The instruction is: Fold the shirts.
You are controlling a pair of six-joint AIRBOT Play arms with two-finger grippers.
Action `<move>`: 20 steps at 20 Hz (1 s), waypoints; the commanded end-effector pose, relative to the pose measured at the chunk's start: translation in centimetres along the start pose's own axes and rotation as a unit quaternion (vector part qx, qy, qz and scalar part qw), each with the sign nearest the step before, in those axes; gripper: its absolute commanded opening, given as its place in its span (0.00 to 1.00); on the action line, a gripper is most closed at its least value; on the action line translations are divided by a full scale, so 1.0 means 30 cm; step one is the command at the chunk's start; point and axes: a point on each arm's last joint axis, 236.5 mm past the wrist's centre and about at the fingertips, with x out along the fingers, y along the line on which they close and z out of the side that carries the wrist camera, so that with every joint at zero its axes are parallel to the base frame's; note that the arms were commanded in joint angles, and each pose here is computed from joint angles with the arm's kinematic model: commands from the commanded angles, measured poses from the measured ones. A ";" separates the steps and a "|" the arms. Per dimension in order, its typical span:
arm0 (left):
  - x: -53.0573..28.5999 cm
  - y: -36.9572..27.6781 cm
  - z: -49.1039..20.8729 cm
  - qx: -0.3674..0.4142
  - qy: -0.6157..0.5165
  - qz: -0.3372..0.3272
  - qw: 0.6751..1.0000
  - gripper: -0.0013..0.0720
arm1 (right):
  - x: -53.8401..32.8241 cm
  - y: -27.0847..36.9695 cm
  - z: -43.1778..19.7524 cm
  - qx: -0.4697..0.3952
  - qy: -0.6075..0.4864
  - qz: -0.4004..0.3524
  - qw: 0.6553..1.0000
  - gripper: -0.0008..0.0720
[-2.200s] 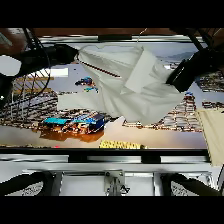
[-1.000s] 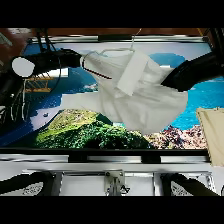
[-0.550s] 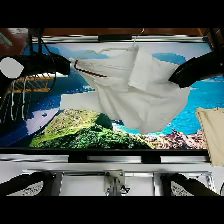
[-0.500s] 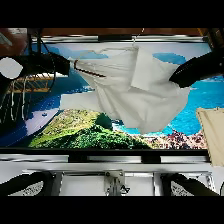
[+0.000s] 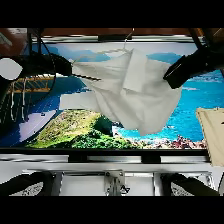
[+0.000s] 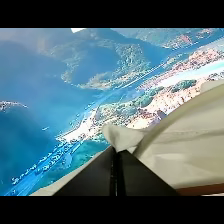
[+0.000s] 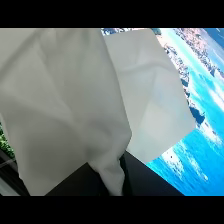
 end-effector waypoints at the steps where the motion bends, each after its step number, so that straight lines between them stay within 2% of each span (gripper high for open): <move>1: 0.018 0.011 -0.003 0.012 0.001 0.010 1.000 0.08 | 0.001 0.114 0.040 -0.033 -0.006 0.032 0.999 0.13; 3: 0.019 0.036 0.003 0.025 -0.002 0.026 0.999 0.08 | -0.016 0.184 0.060 -0.032 -0.018 0.063 0.997 0.17; 7: 0.020 0.045 0.021 0.027 -0.014 0.032 0.999 0.08 | -0.075 0.335 0.134 -0.018 -0.073 0.154 0.985 0.17; 9: 0.019 0.047 0.032 0.027 -0.020 0.034 0.999 0.08 | -0.098 0.387 0.172 -0.001 -0.095 0.192 0.977 0.50; 11: 0.019 0.049 0.040 0.027 -0.025 0.035 0.999 0.08 | -0.107 0.403 0.197 0.007 -0.109 0.205 0.973 0.20; 12: 0.018 0.050 0.043 0.022 -0.028 0.035 0.999 0.08 | -0.106 0.407 0.202 0.008 -0.111 0.210 0.971 0.14; 14: 0.018 0.050 0.044 0.018 -0.029 0.035 0.999 0.08 | -0.092 0.407 0.204 0.010 -0.107 0.214 0.971 0.14; 15: 0.018 0.050 0.044 0.018 -0.029 0.035 0.999 0.08 | -0.079 0.403 0.203 0.014 -0.102 0.215 0.971 0.17; 17: 0.019 0.050 0.043 0.018 -0.028 0.035 0.999 0.08 | -0.028 0.373 0.184 0.047 -0.072 0.207 0.974 0.41; 20: 0.034 0.049 0.023 0.017 -0.017 0.033 0.999 0.08 | 0.120 0.256 0.048 0.095 0.036 0.152 0.983 0.41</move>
